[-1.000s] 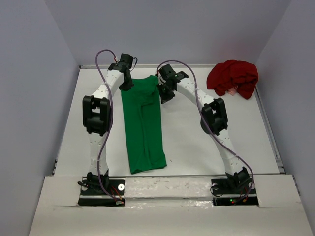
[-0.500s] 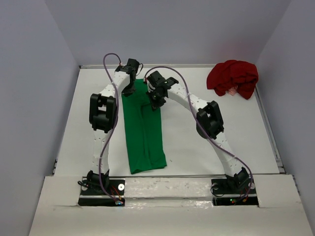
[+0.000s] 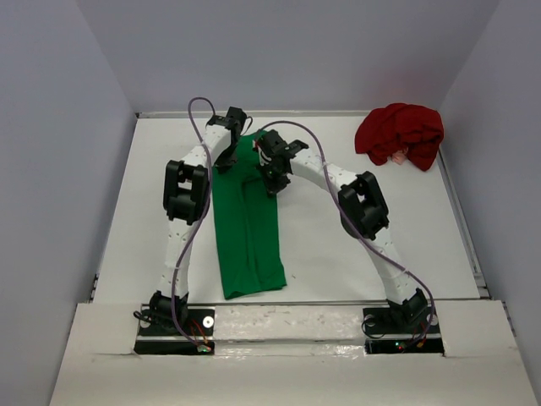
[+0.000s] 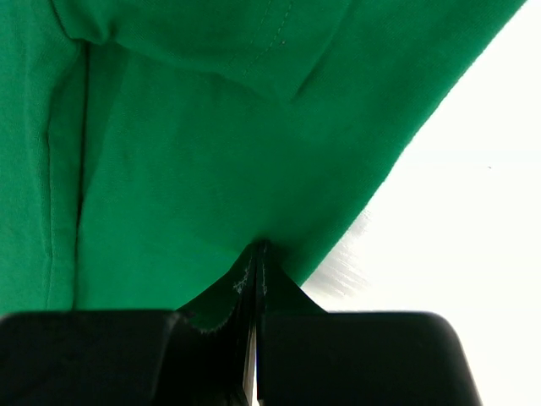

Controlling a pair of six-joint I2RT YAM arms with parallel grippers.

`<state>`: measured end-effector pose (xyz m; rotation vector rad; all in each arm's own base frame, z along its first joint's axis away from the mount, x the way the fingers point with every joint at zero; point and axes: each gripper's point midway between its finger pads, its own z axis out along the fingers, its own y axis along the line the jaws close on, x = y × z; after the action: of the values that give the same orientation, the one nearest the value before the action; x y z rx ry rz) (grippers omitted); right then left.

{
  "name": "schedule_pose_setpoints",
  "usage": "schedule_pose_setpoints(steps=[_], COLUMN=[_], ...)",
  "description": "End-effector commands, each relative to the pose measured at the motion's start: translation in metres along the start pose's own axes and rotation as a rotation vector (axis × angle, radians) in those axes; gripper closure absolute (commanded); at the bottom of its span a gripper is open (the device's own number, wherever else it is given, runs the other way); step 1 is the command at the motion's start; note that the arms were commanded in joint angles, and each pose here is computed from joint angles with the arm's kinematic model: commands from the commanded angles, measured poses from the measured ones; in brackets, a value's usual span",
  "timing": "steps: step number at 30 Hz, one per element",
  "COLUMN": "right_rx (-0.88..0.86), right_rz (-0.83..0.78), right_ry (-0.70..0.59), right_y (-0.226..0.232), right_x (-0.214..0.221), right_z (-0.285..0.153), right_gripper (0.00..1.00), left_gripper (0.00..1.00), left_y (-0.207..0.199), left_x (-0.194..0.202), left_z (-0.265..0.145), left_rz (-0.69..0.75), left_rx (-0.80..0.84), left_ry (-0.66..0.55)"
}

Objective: Fold and stack the t-shirts
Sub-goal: Fold the tshirt

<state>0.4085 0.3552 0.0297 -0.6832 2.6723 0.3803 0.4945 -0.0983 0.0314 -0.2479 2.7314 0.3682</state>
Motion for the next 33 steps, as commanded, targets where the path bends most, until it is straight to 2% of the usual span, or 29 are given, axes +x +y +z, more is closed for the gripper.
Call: schedule_pose_setpoints(steps=[1, 7, 12, 21, 25, 33], right_rx=[0.068, 0.143, 0.174, 0.219, 0.241, 0.239], right_rz=[0.020, 0.062, 0.098, 0.164, 0.212, 0.245], right_ry=[-0.015, -0.008, 0.010, 0.022, 0.031, 0.047], right_y=[-0.010, -0.027, -0.038, -0.068, -0.095, -0.121], right_x=[0.003, 0.012, 0.025, 0.035, 0.039, 0.044], right_z=[-0.010, -0.012, -0.010, -0.018, -0.023, -0.027], right_gripper=[1.00, 1.00, 1.00, 1.00, 1.00, 1.00], left_gripper=[1.00, 1.00, 1.00, 1.00, 1.00, 1.00], left_y=[-0.012, -0.046, -0.072, -0.101, -0.112, -0.128], left_x=[0.002, 0.007, 0.002, -0.019, -0.020, -0.021], left_z=[-0.007, -0.015, -0.027, -0.048, -0.046, -0.045], left_rz=[0.052, 0.124, 0.130, 0.135, 0.129, 0.127], left_rx=[-0.014, 0.046, 0.128, 0.242, 0.284, 0.345], left_ry=[-0.001, -0.025, -0.052, -0.130, -0.132, -0.138])
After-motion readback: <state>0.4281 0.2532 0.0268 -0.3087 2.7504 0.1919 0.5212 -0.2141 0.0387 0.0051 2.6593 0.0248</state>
